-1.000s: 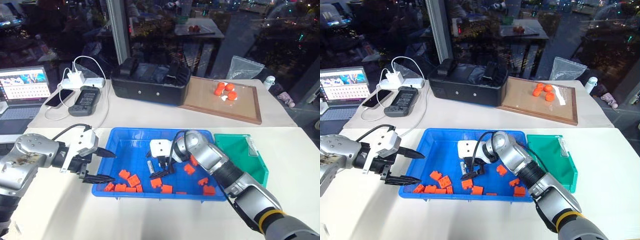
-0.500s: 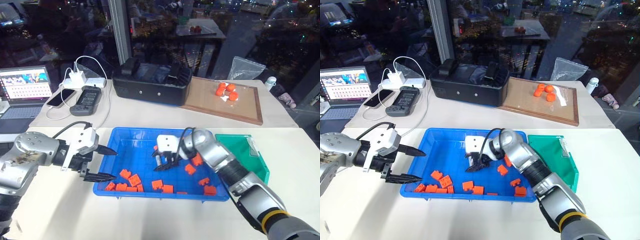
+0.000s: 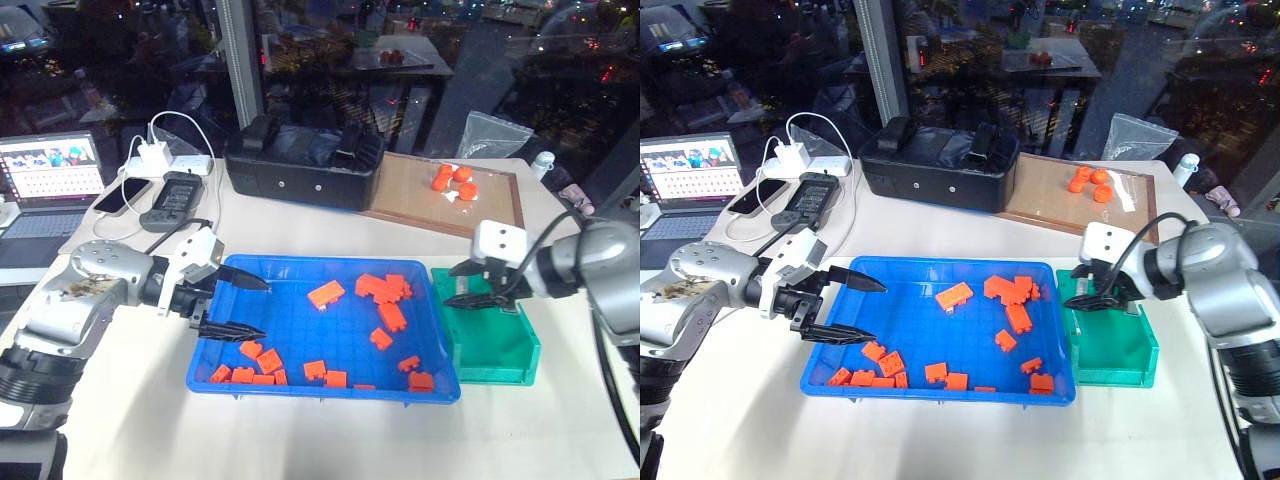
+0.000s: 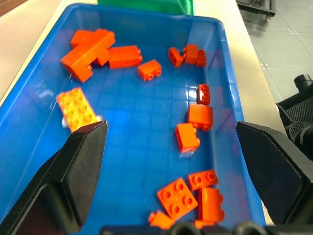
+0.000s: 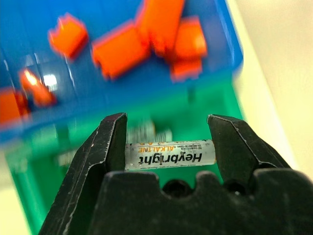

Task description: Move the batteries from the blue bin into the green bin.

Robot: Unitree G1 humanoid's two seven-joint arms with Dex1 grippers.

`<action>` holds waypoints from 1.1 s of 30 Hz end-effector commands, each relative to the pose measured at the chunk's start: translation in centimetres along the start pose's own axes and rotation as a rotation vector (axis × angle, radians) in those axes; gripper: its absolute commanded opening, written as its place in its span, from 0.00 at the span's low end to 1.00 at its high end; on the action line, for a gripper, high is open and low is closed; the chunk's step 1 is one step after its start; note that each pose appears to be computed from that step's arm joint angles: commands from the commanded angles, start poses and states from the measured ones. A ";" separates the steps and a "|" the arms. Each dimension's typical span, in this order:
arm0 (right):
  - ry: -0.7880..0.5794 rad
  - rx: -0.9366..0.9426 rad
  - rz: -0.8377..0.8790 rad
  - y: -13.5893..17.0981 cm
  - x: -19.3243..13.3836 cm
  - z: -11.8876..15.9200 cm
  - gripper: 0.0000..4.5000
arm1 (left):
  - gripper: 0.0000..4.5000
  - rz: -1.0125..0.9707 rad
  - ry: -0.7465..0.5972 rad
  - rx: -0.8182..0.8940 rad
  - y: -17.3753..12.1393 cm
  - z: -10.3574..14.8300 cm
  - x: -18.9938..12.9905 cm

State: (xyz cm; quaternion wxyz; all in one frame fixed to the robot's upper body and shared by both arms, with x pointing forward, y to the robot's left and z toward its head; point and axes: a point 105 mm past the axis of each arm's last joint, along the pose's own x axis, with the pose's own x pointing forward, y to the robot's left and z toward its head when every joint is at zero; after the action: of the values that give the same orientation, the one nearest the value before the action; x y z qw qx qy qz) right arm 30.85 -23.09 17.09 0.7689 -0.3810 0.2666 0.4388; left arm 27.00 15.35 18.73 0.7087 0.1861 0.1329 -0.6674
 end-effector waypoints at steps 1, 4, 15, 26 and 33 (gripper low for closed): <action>0.015 -0.011 -0.056 -0.7 -0.3 -0.6 0.80 | 1.00 0.000 0.010 0.034 0.0 0.5 -0.2; 0.020 -0.025 -0.055 -0.8 0.2 -0.5 1.00 | 1.00 0.007 0.023 0.029 -0.1 0.3 -0.3; -0.343 -0.267 0.042 0.1 4.7 11.6 1.00 | 1.00 0.085 0.160 -0.010 0.0 -2.4 -1.6; -0.385 -0.402 0.196 1.8 12.4 15.8 1.00 | 1.00 0.119 0.168 -0.019 -0.2 -2.7 -2.0; -0.299 -0.410 0.279 2.5 16.1 14.2 1.00 | 1.00 0.136 0.167 -0.025 -0.5 -2.7 -2.1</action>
State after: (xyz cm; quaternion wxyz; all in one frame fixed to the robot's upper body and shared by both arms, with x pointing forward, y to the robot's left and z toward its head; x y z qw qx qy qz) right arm 37.02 -3.64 11.36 0.6466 -0.4047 0.1269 0.6341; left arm 26.55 18.46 16.05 0.7378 0.2269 0.2034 -0.6023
